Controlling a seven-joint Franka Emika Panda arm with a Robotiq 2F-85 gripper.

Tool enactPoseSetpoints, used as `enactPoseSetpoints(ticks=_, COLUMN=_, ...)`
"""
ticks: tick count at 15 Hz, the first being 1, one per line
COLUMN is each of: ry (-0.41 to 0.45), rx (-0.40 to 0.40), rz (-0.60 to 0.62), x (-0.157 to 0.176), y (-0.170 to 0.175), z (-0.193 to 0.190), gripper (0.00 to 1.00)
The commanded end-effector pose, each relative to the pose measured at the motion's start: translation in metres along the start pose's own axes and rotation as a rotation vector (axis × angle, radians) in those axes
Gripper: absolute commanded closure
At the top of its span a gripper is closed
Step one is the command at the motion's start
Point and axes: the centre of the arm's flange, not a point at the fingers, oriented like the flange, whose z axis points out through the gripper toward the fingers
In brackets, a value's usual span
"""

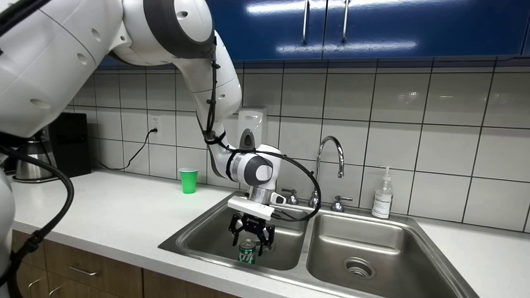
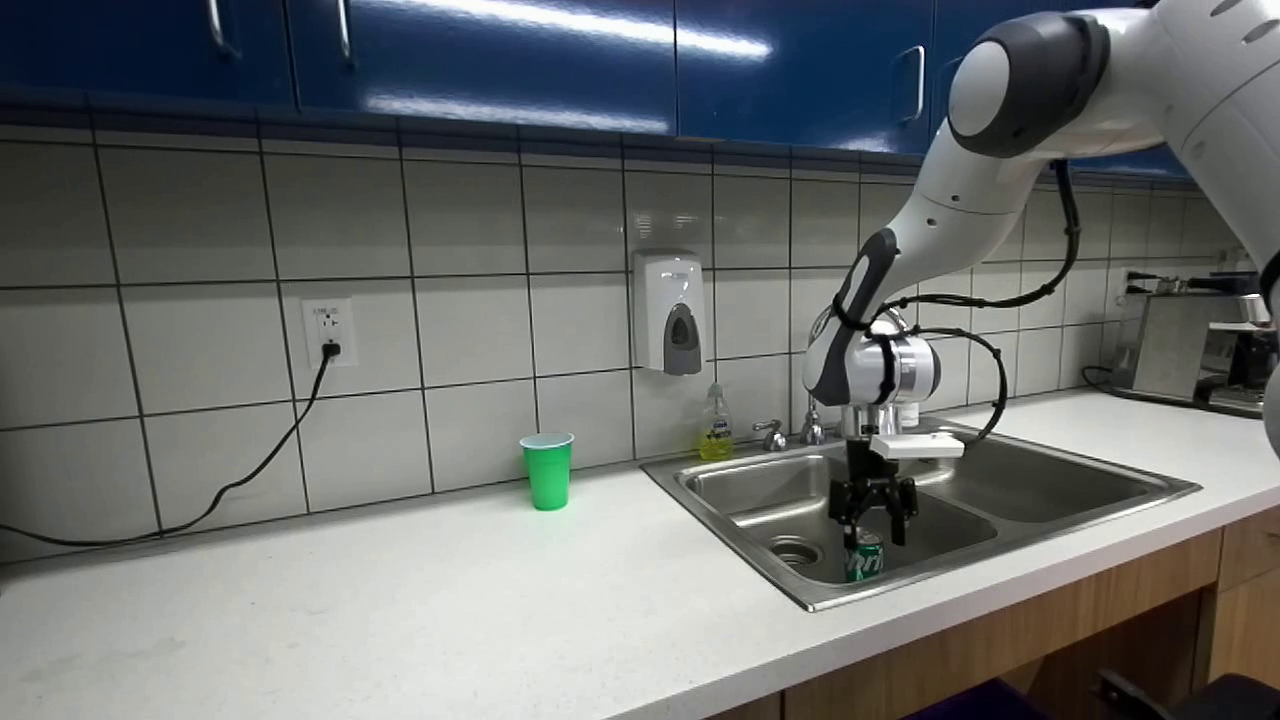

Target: Remove the green can from the sink and put it on the counter

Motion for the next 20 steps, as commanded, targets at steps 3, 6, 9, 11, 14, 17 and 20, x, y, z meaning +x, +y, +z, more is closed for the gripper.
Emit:
enactPoseSetpoints(ticks=3, ry=0.013, rx=0.013, rz=-0.043, x=0.016, y=-0.003, z=0.004, gripper=0.00)
enactPoseSetpoints(ticks=6, ry=0.010, rx=0.014, rz=-0.051, x=0.020, y=-0.008, z=0.008, gripper=0.00)
enactPoseSetpoints(ticks=9, ry=0.007, rx=0.015, rz=-0.054, x=0.022, y=-0.009, z=0.011, gripper=0.00)
enactPoseSetpoints(ticks=11, ry=0.004, rx=0.013, rz=-0.051, x=0.022, y=-0.008, z=0.012, gripper=0.00)
enactPoseSetpoints(ticks=14, ry=0.002, rx=0.010, rz=-0.053, x=0.023, y=-0.007, z=0.012, gripper=0.00)
enactPoseSetpoints(ticks=17, ry=0.004, rx=0.010, rz=-0.052, x=0.024, y=-0.007, z=0.013, gripper=0.35)
enactPoseSetpoints(ticks=20, ry=0.005, rx=0.007, rz=-0.049, x=0.025, y=-0.005, z=0.013, gripper=0.59)
